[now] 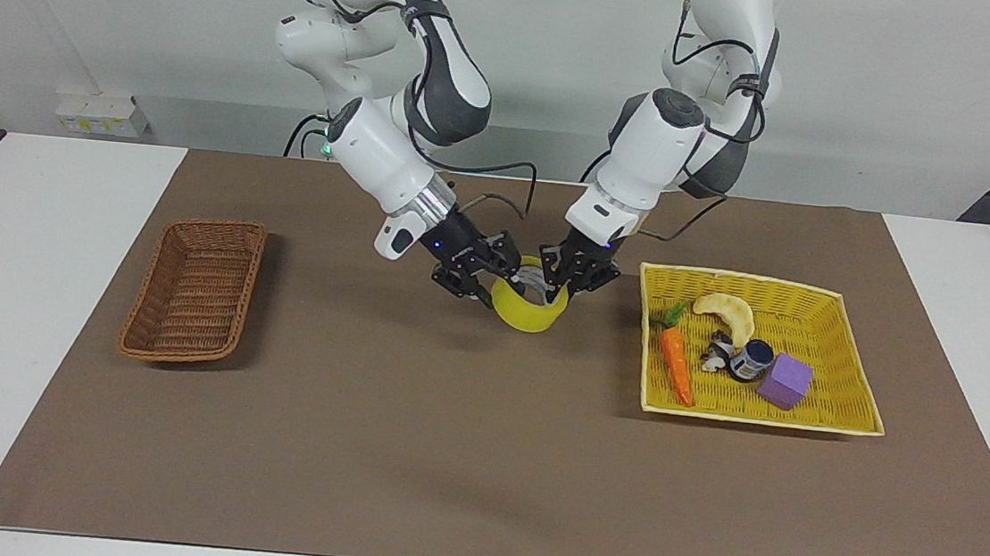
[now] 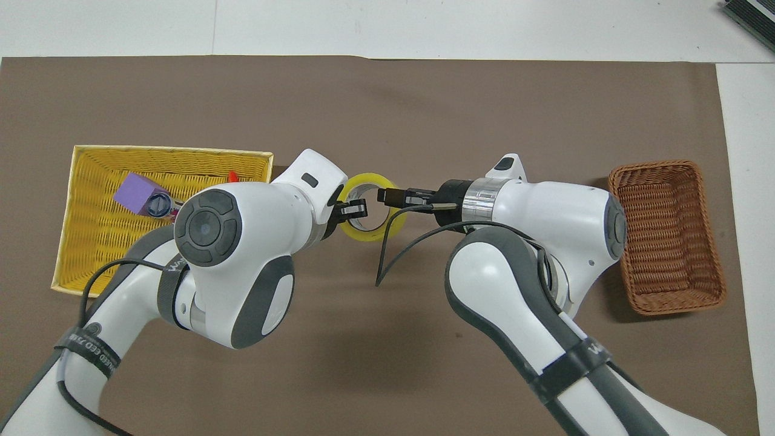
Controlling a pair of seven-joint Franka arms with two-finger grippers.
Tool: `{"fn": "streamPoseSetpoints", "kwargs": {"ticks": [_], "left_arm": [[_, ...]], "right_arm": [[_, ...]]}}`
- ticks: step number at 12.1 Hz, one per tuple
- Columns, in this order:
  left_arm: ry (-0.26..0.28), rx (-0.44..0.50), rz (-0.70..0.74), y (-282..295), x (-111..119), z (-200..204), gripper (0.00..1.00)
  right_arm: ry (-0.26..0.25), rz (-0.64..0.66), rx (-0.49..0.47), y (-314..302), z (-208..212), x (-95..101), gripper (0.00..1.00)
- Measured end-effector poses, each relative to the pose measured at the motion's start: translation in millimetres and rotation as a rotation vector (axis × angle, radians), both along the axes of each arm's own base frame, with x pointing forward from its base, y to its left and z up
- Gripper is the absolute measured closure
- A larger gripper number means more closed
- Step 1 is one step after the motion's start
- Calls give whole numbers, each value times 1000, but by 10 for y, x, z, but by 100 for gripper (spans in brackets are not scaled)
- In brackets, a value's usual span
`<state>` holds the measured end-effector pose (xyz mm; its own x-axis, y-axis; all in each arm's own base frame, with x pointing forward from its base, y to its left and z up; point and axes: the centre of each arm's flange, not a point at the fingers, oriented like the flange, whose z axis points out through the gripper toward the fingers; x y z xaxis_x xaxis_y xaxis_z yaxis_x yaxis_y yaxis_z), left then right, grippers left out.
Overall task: Move tape to another basket
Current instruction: 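Grasp the tape rim with the right gripper beside the left gripper, then carry the tape with the right gripper into the wicker basket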
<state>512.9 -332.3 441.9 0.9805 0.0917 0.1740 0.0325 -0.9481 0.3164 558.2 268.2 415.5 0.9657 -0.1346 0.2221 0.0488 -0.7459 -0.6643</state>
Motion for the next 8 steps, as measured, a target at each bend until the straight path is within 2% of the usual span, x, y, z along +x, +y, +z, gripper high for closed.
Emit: {"fn": "streamPoseSetpoints", "kwargs": {"ticks": [8], "left_arm": [[3,2,0,4,-3,-12,78]], "right_arm": [[9,1,1,4,-15,-4,42]]}}
